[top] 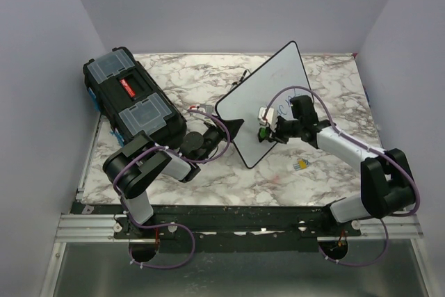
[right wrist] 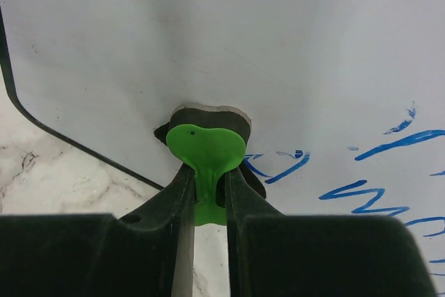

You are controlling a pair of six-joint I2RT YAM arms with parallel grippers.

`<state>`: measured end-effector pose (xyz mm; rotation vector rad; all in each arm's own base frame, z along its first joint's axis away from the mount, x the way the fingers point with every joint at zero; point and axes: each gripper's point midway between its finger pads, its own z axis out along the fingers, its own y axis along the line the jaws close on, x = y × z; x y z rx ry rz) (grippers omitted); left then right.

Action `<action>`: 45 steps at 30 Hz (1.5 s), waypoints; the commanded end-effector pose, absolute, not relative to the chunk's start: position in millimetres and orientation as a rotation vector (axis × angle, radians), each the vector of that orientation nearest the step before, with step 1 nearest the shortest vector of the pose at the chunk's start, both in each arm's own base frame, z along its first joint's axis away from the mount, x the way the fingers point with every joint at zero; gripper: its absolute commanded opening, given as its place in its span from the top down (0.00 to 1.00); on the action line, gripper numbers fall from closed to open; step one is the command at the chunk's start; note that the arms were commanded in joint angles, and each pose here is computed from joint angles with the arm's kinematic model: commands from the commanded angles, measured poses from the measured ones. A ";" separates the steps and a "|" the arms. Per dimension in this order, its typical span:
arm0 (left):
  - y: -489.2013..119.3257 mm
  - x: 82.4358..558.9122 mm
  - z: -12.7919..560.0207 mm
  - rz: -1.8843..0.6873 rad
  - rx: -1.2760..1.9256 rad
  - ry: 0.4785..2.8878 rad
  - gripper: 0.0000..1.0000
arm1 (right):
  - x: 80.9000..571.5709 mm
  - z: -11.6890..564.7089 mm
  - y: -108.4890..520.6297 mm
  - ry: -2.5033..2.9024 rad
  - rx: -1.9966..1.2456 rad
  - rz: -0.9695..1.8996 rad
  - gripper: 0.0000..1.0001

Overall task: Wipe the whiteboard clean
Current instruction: Erase the whiteboard at the center of the board.

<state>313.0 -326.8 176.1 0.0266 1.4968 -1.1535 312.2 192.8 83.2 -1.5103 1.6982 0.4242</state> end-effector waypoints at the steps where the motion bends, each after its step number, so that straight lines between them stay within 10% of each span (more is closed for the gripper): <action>1: -354.8 271.0 231.8 -1.400 0.168 1.322 1.00 | 315.2 97.8 207.8 1.687 -1.478 0.501 0.99; 10: -355.9 269.7 233.2 -1.406 0.178 1.320 1.00 | 384.5 161.9 192.4 1.663 -1.019 0.237 0.99; 22: -356.5 268.7 233.0 -1.418 0.179 1.316 1.00 | 283.1 69.0 186.5 1.737 -1.572 0.486 0.99; 37: -356.9 268.1 231.6 -1.421 0.182 1.321 1.00 | 372.0 164.0 193.3 1.600 -1.106 0.247 0.99; 45: -356.2 266.8 233.6 -1.424 0.184 1.314 1.00 | 328.9 92.0 177.4 1.702 -1.357 0.255 0.99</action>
